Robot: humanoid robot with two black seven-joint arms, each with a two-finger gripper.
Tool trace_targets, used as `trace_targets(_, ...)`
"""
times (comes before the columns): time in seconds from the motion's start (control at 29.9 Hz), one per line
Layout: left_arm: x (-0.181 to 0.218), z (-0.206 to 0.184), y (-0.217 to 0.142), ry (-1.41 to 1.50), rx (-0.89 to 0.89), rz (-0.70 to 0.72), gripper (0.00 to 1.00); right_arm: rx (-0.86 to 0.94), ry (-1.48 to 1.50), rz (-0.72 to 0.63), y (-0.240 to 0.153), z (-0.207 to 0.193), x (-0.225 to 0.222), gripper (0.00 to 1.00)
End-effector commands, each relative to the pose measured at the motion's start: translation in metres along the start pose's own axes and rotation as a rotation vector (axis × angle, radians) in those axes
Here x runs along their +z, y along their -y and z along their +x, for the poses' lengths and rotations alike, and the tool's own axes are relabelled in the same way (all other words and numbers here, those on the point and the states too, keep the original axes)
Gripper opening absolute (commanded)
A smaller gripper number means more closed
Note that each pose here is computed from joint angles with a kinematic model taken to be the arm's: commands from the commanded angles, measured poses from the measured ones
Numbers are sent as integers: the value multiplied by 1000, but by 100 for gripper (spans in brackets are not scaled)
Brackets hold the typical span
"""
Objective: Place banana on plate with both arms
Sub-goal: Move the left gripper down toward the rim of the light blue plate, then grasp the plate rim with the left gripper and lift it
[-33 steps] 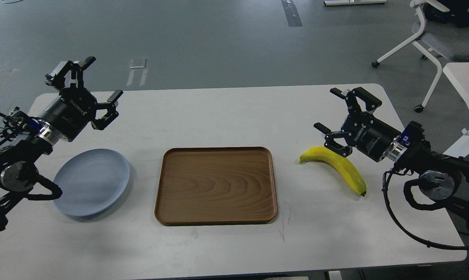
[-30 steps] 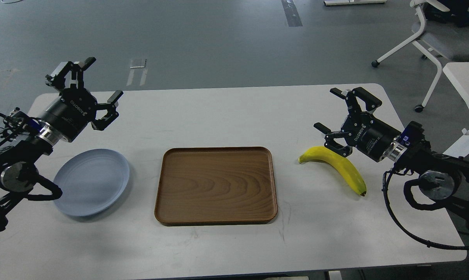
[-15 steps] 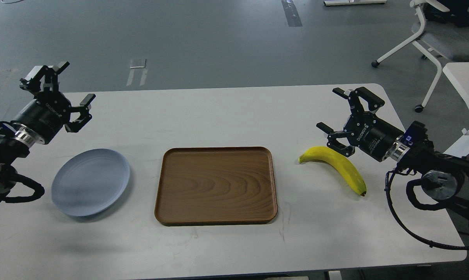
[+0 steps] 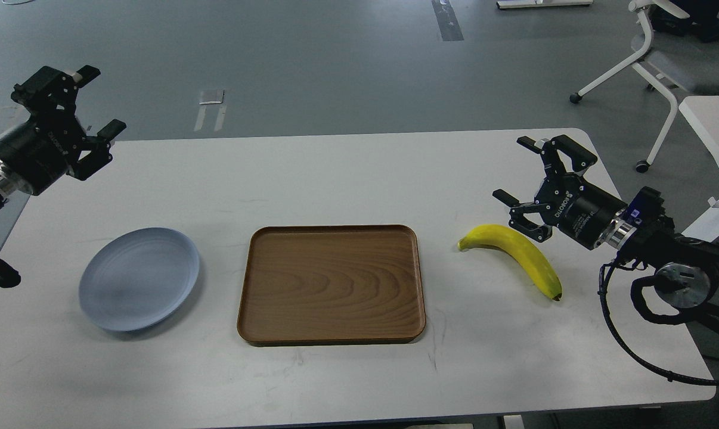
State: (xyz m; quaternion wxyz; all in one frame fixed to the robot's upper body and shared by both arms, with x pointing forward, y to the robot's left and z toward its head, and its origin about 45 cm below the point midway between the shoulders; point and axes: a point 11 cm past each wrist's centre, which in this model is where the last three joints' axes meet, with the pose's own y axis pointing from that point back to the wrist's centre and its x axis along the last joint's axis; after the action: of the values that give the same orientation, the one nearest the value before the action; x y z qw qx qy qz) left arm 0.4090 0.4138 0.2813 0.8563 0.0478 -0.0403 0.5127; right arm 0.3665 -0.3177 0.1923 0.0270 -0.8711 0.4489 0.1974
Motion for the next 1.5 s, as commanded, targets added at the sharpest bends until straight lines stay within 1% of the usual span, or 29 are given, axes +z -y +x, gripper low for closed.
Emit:
trace_targets(0.0, 13, -25, -6, 189, -166, 62, 100, 2, -1, 0, 0, 1, 0, 100)
trace_targets(0.03, 15, -37, -10, 254, -228, 85, 100, 2, -1, 0, 0, 1, 0, 100)
trace_targets(0.07, 15, -37, -10, 255, -228, 85, 100, 2, -1, 0, 0, 1, 0, 100)
trace_targets(0.13, 18, -59, -15, 399, -352, 125, 100, 0, -1, 0, 0, 0, 0, 100)
trace_targets(0.17, 18, -64, -16, 437, -383, 136, 100, 0, -2, 1, 0, 0, -1, 100)
trace_targets(0.23, 12, -82, -19, 582, -492, 177, 100, 0, -4, 2, -1, 0, -3, 100)
trace_targets(0.3, 4, -87, -21, 658, -539, 210, 100, 4, -8, 2, -3, 2, -4, 100)
trace_targets(0.37, -6, -86, -21, 807, -555, 237, 100, 11, -12, 1, -6, 4, -6, 100)
trace_targets(0.43, -26, -80, -29, 983, -573, 291, 100, 15, -12, -1, -8, 5, -5, 100)
trace_targets(0.5, -48, -78, -41, 1062, -608, 345, 100, 20, -18, -1, -12, 7, -8, 100)
trace_targets(0.53, -48, -77, -41, 1063, -608, 346, 100, 20, -18, -1, -12, 7, -8, 100)
trace_targets(0.64, -74, -56, -58, 1165, -582, 417, 100, 29, -24, -1, -15, 10, -10, 100)
trace_targets(0.67, -83, -42, -67, 1190, -548, 454, 100, 30, -25, -1, -15, 11, -11, 100)
trace_targets(0.7, -91, -29, -76, 1205, -517, 491, 100, 30, -26, 0, -15, 11, -11, 100)
trace_targets(0.9, -123, -7, -97, 1197, -484, 611, 100, 27, -24, 0, -14, 10, -10, 100)
trace_targets(1.07, -144, -14, -103, 1142, -483, 639, 100, 27, -25, 1, -13, 10, -11, 100)
trace_targets(1.17, -154, -7, -117, 1119, -461, 687, 100, 26, -25, 1, -14, 10, -11, 100)
trace_targets(1.27, -165, -5, -116, 1102, -431, 705, 100, 28, -25, 0, -14, 10, -11, 100)
trace_targets(1.4, -166, -5, -116, 1106, -422, 702, 99, 32, -23, -3, -16, 11, -9, 100)
trace_targets(1.47, -167, -5, -118, 1102, -423, 705, 96, 32, -22, -4, -16, 11, -8, 100)
